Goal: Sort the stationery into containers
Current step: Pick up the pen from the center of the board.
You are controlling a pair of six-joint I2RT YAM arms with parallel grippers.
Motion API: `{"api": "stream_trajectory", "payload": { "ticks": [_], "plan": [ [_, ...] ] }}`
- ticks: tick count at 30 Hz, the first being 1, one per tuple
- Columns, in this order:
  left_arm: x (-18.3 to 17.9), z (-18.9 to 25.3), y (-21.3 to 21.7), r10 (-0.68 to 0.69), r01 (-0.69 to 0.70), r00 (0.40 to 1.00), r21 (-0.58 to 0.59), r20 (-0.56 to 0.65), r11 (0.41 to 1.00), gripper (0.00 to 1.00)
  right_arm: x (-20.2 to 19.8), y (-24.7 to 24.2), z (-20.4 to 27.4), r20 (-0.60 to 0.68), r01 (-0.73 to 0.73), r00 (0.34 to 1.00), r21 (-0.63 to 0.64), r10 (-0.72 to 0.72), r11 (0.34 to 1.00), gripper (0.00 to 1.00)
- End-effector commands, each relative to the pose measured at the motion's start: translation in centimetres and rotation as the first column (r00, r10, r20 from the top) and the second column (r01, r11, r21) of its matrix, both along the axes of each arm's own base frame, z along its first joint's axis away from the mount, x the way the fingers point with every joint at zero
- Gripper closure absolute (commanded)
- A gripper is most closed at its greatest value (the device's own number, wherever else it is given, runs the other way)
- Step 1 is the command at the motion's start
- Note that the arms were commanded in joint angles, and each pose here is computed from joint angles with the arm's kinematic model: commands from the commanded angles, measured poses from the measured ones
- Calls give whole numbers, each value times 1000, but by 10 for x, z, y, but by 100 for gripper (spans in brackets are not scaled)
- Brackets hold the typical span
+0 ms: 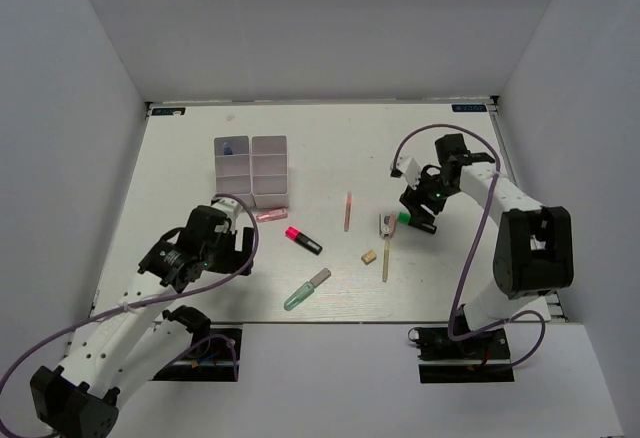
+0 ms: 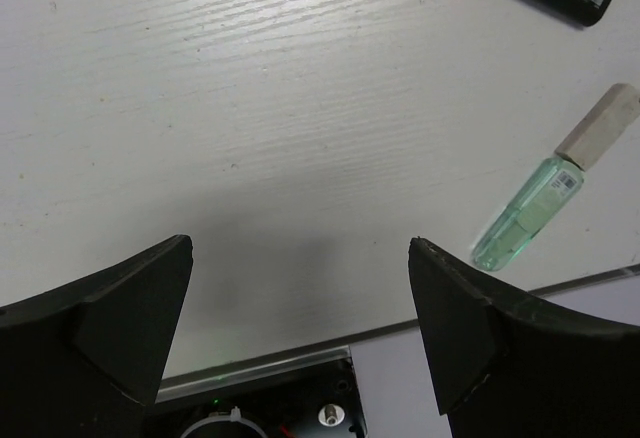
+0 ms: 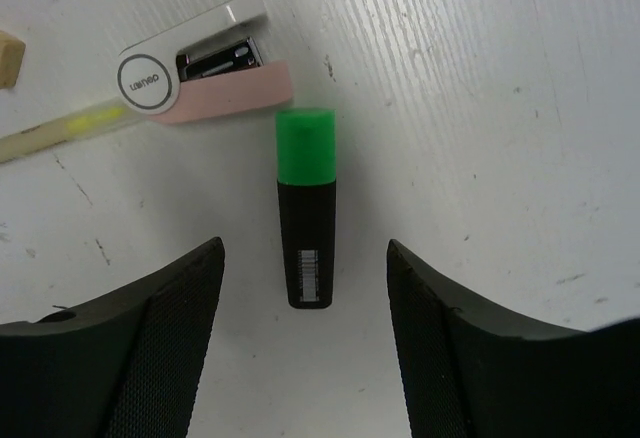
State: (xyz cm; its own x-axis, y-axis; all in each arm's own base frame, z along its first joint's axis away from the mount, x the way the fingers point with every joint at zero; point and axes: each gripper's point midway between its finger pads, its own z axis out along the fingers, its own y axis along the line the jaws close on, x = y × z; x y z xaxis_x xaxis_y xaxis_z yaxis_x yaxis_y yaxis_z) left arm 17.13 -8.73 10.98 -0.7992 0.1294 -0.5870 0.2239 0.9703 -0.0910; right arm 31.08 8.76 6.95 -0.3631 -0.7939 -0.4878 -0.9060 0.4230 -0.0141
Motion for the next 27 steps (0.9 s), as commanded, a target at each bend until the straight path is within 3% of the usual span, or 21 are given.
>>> {"api": "stream_trajectory", "payload": {
  "ticks": [1, 6, 15, 20, 27],
  "plan": [
    [6, -4, 0, -11, 12, 999, -33, 37, 999, 1, 10, 13, 5, 28, -170, 985, 36, 169, 985, 31],
    [8, -2, 4, -1, 3, 999, -35, 54, 999, 1, 8, 25, -11, -24, -196, 980, 54, 197, 979, 33],
    [8, -8, 7, 22, -20, 998, -45, 58, 999, 1, 2, 33, -34, -99, -265, 960, -22, 262, 964, 34],
    [9, -6, 8, 30, -27, 997, -53, 65, 998, 1, 9, 21, -49, -116, -277, 959, -178, 260, 944, 37],
    [8, -6, 9, 30, -26, 997, -53, 75, 998, 1, 1, 7, -65, -175, -341, 938, -297, 300, 892, 41]
  ]
}}
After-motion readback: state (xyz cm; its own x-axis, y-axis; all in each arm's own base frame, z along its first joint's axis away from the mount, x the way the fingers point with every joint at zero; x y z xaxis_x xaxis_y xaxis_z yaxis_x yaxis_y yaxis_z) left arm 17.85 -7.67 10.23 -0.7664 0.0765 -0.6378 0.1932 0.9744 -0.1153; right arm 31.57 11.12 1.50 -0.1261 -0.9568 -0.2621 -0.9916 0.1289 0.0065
